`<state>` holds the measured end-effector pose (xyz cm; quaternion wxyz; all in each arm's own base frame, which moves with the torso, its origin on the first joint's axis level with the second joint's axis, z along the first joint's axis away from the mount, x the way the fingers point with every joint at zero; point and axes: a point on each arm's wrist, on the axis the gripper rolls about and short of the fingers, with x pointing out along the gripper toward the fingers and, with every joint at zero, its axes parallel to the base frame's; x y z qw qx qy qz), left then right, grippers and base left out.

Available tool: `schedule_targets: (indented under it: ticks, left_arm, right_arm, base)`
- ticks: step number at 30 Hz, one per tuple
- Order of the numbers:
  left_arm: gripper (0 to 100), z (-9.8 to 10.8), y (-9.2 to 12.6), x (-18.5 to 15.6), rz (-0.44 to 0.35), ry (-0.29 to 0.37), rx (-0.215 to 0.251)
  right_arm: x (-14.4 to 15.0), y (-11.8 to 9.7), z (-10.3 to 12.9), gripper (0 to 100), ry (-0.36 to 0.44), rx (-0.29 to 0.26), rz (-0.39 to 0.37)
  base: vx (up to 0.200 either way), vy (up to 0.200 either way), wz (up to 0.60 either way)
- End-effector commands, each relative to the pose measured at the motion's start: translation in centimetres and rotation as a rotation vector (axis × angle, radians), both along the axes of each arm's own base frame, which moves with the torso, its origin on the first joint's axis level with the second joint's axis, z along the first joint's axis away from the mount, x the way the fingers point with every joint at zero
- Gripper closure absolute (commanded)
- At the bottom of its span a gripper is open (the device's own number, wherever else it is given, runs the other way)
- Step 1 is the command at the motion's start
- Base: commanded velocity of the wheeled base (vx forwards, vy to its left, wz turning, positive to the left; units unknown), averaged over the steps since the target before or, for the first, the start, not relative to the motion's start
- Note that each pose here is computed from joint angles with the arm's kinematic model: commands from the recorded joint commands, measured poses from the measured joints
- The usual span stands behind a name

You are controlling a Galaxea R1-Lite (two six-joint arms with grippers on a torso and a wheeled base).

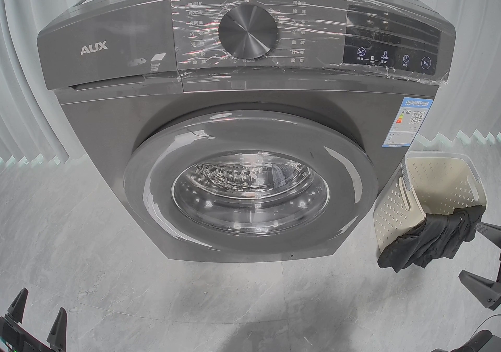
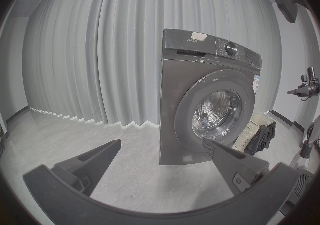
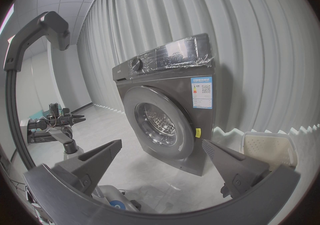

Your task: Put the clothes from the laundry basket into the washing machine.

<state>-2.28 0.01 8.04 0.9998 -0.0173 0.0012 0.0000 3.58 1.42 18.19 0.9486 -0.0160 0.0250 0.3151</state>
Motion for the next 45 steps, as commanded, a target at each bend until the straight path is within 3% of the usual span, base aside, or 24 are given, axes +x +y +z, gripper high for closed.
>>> schedule_targets:
  ticks: [1, 10, 15, 18, 22, 28, 31, 40, 45]
  left_arm:
    - [0, -0.5, 0.0, 0.0, 0.000, 0.001, -0.001]
    - [0, -0.5, 0.0, 0.0, 0.000, 0.001, -0.001]
    - [0, -0.5, 0.0, 0.0, -0.002, 0.001, -0.001]
    - [0, -0.5, 0.0, 0.0, -0.002, 0.001, -0.001]
    - [0, -0.5, 0.0, 0.0, 0.000, 0.001, -0.001]
    - [0, -0.5, 0.0, 0.0, -0.002, 0.001, -0.001]
    - [0, -0.5, 0.0, 0.0, -0.002, 0.001, 0.001]
    - [0, -0.5, 0.0, 0.0, -0.002, 0.001, -0.001]
    - [0, -0.5, 0.0, 0.0, -0.002, 0.001, -0.001]
  right_arm:
    - [3.3, 0.6, -0.3, 0, 0.124, -0.013, 0.063]
    - [7.3, 1.7, -0.8, 0, 0.227, -0.043, 0.037]
    - [8.1, 3.2, -0.6, 0, 0.271, -0.036, 0.015]
    - [8.2, 4.7, 0.0, 0, 0.333, 0.071, -0.048]
    - [9.5, 6.0, 0.6, 0, 0.395, 0.168, -0.160]
    - [10.6, 7.0, 0.6, 0, 0.378, 0.194, -0.157]
    - [11.2, 7.5, 0.3, 0, 0.355, 0.185, -0.148]
    - [13.1, 8.4, -1.3, 0, 0.338, 0.079, -0.138]
    - [13.6, 8.7, -1.2, 0, 0.302, 0.066, -0.127]
  base:
    - [0.000, 0.000, 0.00]
    - [0.000, 0.000, 0.00]
    - [0.000, 0.000, 0.00]
    - [0.000, 0.000, 0.00]
    - [0.000, 0.000, 0.00]
    - [0.000, 0.000, 0.00]
    - [0.000, 0.000, 0.00]
    - [0.000, 0.000, 0.00]
    - [0.000, 0.000, 0.00]
